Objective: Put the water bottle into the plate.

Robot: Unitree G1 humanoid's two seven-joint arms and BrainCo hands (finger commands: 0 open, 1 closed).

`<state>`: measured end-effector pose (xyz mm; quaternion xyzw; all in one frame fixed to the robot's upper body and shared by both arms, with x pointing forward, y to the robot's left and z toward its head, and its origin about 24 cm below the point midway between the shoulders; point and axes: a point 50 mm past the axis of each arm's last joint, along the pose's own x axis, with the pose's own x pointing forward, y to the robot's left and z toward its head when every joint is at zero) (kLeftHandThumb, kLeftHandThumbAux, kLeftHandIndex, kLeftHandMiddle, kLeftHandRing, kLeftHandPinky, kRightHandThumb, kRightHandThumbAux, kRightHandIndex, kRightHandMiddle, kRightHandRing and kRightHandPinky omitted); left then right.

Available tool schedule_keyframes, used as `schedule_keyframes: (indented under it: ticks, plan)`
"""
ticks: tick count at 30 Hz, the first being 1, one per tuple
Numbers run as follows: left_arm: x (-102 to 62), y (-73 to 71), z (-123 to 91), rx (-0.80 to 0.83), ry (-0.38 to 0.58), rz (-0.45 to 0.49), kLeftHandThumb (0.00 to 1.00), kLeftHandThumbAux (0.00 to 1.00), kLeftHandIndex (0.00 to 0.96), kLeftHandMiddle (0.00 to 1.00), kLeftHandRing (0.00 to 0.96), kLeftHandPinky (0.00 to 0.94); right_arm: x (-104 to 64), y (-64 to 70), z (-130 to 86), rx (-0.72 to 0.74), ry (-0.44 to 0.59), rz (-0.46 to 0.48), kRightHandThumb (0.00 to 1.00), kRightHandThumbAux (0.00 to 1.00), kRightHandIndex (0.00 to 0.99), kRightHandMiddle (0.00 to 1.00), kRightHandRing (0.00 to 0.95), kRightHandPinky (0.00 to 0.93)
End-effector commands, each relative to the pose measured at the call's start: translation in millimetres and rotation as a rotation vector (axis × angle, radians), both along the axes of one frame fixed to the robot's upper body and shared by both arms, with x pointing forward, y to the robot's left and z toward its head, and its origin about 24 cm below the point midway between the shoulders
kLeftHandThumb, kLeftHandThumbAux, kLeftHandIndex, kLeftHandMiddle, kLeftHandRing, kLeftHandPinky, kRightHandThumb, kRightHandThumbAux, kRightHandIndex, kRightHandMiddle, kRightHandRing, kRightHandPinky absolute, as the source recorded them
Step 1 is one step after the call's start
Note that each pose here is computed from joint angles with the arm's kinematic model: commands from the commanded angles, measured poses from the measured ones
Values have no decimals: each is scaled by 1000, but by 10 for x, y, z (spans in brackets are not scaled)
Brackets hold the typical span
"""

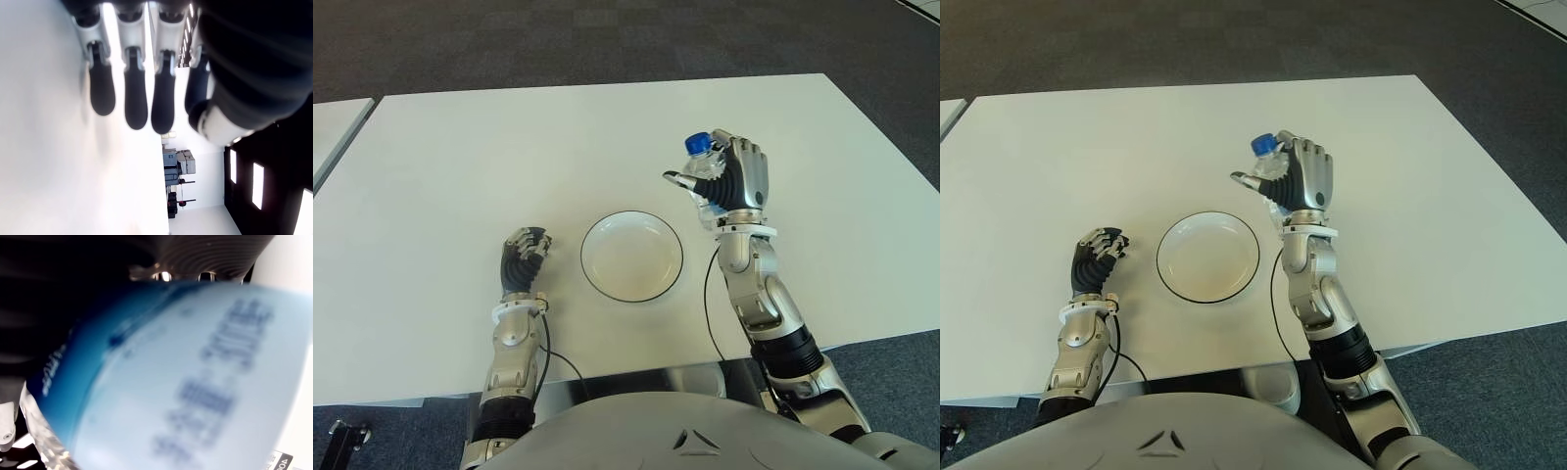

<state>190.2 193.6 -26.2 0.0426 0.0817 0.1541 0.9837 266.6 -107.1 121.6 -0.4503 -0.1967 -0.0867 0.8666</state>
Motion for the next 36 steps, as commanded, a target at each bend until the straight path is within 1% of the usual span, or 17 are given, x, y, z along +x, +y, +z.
schedule_keyframes:
  ticks: [1, 5, 6, 8, 10, 15, 18, 22, 24, 30, 36]
  plan:
    - [-72, -15, -116, -9, 68, 3, 702, 716, 429, 503, 484, 485, -50, 180, -5, -31, 22, 108, 734, 715, 438, 871, 880, 893]
    - [-79, -9, -123, -14, 74, 13, 703, 716, 429, 501, 481, 483, -52, 351, -127, -98, 49, 225, 734, 715, 438, 875, 881, 892]
    - [-79, -9, -123, -15, 74, 14, 703, 716, 429, 501, 481, 484, -53, 366, -141, -105, 51, 238, 734, 715, 438, 876, 881, 892]
    - [-79, -13, -121, -17, 71, 16, 703, 716, 428, 500, 481, 485, -65, 426, -203, -131, 70, 298, 734, 715, 438, 877, 882, 892]
    - [-79, -17, -120, -19, 70, 18, 703, 716, 428, 499, 481, 486, -71, 453, -239, -143, 81, 332, 734, 715, 438, 878, 882, 893]
    - [-89, -16, -121, -16, 69, 24, 704, 715, 428, 500, 485, 485, -41, 587, -435, -181, 171, 450, 733, 715, 439, 880, 881, 893]
    - [-92, -15, -123, -14, 70, 27, 704, 716, 428, 500, 486, 485, -10, 621, -507, -192, 202, 471, 733, 715, 439, 880, 881, 892]
    - [-101, -13, -120, -11, 66, 34, 704, 716, 428, 501, 487, 486, 59, 670, -740, -237, 300, 499, 732, 715, 439, 878, 878, 889]
    - [-104, -12, -120, -9, 67, 36, 704, 716, 428, 502, 488, 486, 75, 674, -817, -257, 339, 508, 731, 715, 439, 876, 877, 888]
    - [-121, -1, -117, -11, 71, 42, 704, 716, 428, 497, 486, 485, 96, 658, -973, -300, 412, 525, 728, 716, 439, 873, 877, 890]
    - [-133, 5, -111, -15, 73, 44, 704, 716, 428, 494, 487, 489, 103, 651, -1054, -318, 442, 530, 727, 716, 439, 872, 878, 890]
